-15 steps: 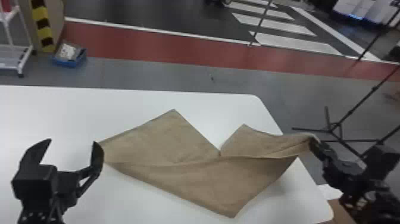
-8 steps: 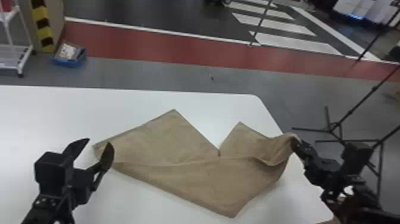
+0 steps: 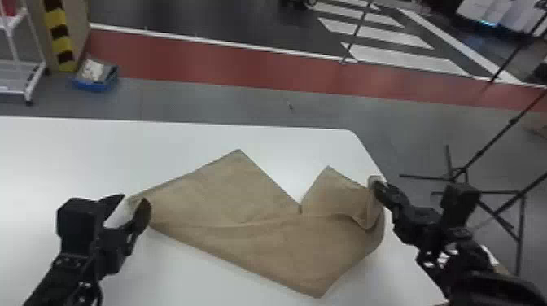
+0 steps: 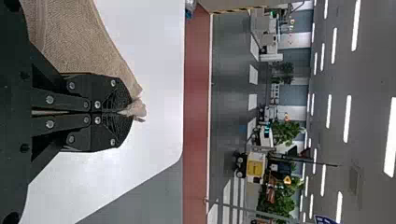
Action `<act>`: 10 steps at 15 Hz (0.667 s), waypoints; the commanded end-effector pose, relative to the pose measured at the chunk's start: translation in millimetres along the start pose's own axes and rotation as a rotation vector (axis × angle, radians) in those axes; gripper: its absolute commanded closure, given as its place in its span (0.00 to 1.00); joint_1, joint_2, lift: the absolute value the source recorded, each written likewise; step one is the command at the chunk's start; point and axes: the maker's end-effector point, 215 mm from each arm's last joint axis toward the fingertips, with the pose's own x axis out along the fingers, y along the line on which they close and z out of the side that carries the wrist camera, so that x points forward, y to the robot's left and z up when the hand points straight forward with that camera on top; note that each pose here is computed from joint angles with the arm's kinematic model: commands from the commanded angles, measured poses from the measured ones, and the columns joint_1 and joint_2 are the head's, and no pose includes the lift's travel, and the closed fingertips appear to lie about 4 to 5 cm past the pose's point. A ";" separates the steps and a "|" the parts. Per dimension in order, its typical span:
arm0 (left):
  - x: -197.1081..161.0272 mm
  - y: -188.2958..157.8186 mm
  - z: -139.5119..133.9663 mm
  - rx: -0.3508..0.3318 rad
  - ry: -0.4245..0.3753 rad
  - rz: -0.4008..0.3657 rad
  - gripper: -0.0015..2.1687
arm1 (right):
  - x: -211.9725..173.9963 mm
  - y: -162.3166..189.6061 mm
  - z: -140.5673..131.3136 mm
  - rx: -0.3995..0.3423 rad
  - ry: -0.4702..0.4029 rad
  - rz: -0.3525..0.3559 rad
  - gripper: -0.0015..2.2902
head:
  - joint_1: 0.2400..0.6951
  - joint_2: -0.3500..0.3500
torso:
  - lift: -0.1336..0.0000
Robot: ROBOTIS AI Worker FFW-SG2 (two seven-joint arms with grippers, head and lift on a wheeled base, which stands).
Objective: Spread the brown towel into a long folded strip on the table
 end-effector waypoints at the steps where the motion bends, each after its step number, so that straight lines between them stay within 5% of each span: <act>1: 5.0 -0.3 -5.2 0.003 0.021 -0.004 0.30 | 2.0 5.0 0.0 -0.005 0.001 0.009 0.54 | 1.00 0.00 | 0.11; 10: 11.9 16.6 -14.6 0.009 0.052 0.013 0.34 | 13.9 13.5 -0.7 -0.007 0.001 0.032 0.54 | 1.00 0.00 | 0.11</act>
